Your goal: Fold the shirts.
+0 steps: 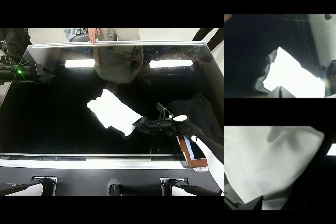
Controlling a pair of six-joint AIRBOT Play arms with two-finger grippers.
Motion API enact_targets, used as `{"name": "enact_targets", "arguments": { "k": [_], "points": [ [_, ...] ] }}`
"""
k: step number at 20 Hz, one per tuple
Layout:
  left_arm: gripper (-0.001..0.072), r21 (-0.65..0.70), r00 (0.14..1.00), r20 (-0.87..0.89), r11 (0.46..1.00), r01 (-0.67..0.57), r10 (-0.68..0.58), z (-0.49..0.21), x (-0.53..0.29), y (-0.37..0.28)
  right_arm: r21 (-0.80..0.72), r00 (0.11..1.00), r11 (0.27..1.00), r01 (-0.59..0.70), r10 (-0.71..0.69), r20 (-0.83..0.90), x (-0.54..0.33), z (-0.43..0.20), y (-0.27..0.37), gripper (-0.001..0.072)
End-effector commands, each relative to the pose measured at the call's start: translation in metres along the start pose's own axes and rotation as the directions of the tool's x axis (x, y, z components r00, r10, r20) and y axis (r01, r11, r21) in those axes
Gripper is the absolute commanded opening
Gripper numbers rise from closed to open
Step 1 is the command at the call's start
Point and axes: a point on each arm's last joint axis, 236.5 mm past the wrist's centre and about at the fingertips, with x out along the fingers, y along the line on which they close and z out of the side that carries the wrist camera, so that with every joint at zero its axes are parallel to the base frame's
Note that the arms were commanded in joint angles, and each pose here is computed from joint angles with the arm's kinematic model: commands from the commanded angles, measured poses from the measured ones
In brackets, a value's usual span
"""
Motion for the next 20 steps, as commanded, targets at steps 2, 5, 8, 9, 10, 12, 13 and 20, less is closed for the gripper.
{"name": "enact_targets", "arguments": {
  "k": [2, 5, 8, 9, 10, 12, 13, 20],
  "points": [
    [0.0025, 0.006, 1.0, -0.007, 1.0, 0.001, -0.001, -0.002, 0.0, 0.0, 0.001, 0.998, 0.999, 0.052, -0.052, 0.044, 0.005, 0.008, -0.008, 0.056],
    [0.0025, 0.006, 1.0, -0.007, 1.0, 0.001, -0.001, -0.002, 0.0, 0.0, -0.019, 0.986, 0.996, 0.083, -0.08, 0.144, 0.022, 0.024, 0.002, 0.0426],
    [0.0025, 0.006, 1.0, -0.007, 1.0, 0.0, 0.0, -0.002, 0.0, 0.0, -0.102, 0.983, 0.992, 0.071, -0.052, 0.177, 0.019, 0.033, 0.019, 0.0045],
    [0.0025, 0.006, 1.0, -0.007, 1.0, 0.001, -0.001, -0.002, 0.0, 0.0, -0.176, 0.981, 0.983, 0.054, -0.02, 0.193, 0.008, 0.042, 0.033, 0.0045],
    [0.0025, 0.006, 1.0, -0.007, 1.0, 0.001, -0.001, -0.002, 0.0, 0.0, -0.227, 0.976, 0.973, 0.036, 0.015, 0.217, -0.008, 0.053, 0.05, 0.0045],
    [0.0025, 0.011, 1.0, -0.007, 1.0, 0.001, -0.001, -0.002, 0.0, 0.0, -0.322, 0.959, 0.946, 0.03, 0.063, 0.275, -0.06, 0.08, 0.081, 0.0045],
    [0.0025, 0.022, 1.0, -0.007, 1.0, 0.001, -0.001, -0.002, 0.0, 0.0, -0.334, 0.955, 0.941, 0.047, 0.056, 0.292, -0.093, 0.09, 0.09, 0.0045],
    [0.0025, 0.033, 1.0, -0.007, 0.999, 0.001, -0.001, -0.002, 0.0, 0.0, -0.217, 0.863, 0.876, 0.43, -0.329, 0.384, -0.31, 0.102, 0.045, 0.0046]
  ]
}}
